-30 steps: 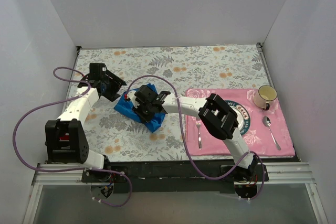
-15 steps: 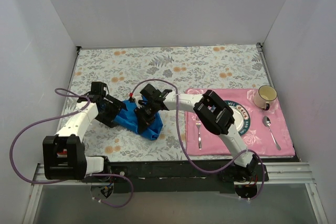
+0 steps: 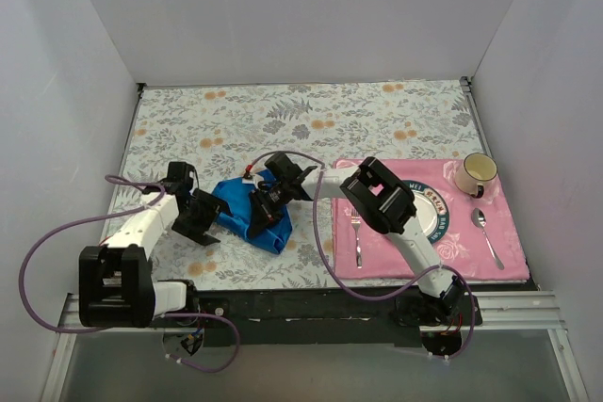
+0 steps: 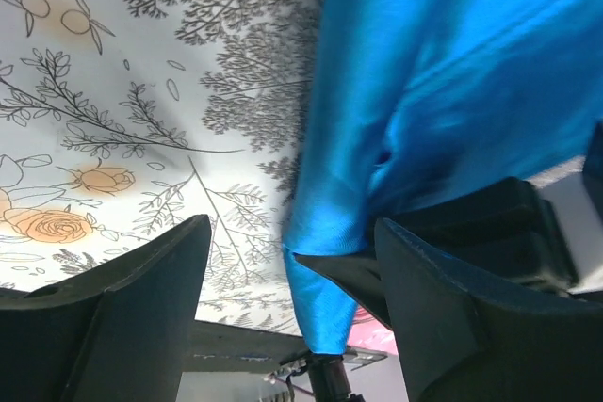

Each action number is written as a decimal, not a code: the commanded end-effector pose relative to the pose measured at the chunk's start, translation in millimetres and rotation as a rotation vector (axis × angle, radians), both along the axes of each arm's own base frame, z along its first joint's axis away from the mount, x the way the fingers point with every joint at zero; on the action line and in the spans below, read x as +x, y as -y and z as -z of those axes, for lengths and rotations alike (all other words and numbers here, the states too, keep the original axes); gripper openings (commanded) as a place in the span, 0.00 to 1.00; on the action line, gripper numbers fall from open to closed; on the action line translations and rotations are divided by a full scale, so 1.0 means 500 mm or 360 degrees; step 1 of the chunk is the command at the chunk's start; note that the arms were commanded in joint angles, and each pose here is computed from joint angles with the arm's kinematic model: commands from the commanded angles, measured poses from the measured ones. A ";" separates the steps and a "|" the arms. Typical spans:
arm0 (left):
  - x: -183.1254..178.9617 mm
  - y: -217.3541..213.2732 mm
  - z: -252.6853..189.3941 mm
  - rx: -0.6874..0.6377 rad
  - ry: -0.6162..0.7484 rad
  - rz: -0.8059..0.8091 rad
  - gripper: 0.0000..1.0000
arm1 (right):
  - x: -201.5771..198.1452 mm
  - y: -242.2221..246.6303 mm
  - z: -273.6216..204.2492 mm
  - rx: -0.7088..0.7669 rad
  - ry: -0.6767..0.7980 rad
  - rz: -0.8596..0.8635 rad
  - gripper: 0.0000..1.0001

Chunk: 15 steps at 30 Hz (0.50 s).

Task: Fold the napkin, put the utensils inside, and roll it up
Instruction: Roll the napkin with the utensil

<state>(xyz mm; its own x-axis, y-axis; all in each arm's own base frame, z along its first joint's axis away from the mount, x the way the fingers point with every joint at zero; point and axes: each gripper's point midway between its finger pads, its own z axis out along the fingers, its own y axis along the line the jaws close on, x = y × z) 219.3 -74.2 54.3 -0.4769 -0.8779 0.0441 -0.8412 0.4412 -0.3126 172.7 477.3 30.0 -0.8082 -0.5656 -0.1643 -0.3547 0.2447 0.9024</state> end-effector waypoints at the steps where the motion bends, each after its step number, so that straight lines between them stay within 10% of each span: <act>1: 0.031 0.018 0.004 -0.0051 0.0062 0.0024 0.69 | 0.003 -0.006 0.022 -0.0041 -0.0099 0.0057 0.06; 6: 0.038 -0.001 0.031 0.0049 0.0013 0.0034 0.56 | 0.003 -0.012 0.014 -0.0018 -0.0109 0.0049 0.06; 15: 0.022 -0.031 0.093 0.0184 -0.0110 0.0192 0.00 | 0.017 0.004 -0.026 0.0003 0.0094 0.0009 0.25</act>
